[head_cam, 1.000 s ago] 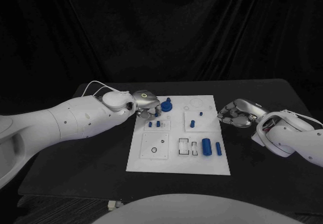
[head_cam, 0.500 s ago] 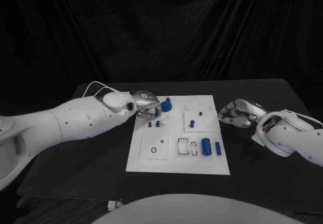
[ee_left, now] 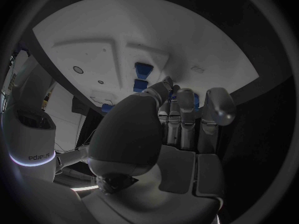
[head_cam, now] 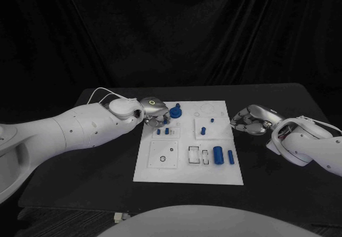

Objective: Assemble the parts on the task board

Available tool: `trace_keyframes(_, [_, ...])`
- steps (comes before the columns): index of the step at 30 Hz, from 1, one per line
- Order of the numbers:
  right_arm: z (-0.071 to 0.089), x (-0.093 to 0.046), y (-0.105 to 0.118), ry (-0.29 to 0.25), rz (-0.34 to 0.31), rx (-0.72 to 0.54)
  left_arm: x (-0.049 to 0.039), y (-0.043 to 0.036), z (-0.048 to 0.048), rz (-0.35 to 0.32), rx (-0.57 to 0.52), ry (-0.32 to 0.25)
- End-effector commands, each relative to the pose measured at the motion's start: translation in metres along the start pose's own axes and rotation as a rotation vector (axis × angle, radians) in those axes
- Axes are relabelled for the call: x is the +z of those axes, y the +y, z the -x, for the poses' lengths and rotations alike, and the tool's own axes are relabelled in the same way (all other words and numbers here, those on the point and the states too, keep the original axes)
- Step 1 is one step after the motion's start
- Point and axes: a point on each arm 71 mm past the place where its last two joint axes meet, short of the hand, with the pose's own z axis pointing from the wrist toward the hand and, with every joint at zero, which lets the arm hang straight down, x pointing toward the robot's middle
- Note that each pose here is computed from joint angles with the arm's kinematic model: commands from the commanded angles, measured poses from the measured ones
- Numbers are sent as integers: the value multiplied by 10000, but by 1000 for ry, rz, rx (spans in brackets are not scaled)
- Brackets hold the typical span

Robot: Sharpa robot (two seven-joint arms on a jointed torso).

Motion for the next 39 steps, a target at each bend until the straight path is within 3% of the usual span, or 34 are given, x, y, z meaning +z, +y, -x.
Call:
trace_keyframes(1, [-18, -1, -10, 11, -17, 1, -2, -5, -26, 1, -5, 13])
trace_keyframes(11, [-15, -5, -21, 11, -19, 0, -42, 71, -37, 35, 2, -1])
trace_keyframes(20, [6, -18, -31, -6, -17, -1, -201, 312, -68, 109, 25, -38])
trace_keyframes(27, [117, -36, -6, -58, -3, -6, -486, 530, -71, 178, 60, -136])
trace_keyframes(31, [284, 29, 85, -103, 21, -21, -685, 634, -58, 196, 58, -216])
trace_keyframes(33, [435, 94, 173, -136, 42, -37, -826, 678, -46, 209, -9, -274])
trace_keyframes(36, [587, 159, 268, -161, 62, -58, -942, 709, -43, 218, -160, -311])
trace_keyframes(39, [735, 236, 381, -167, 70, -91, -1032, 732, -69, 203, -428, -313])
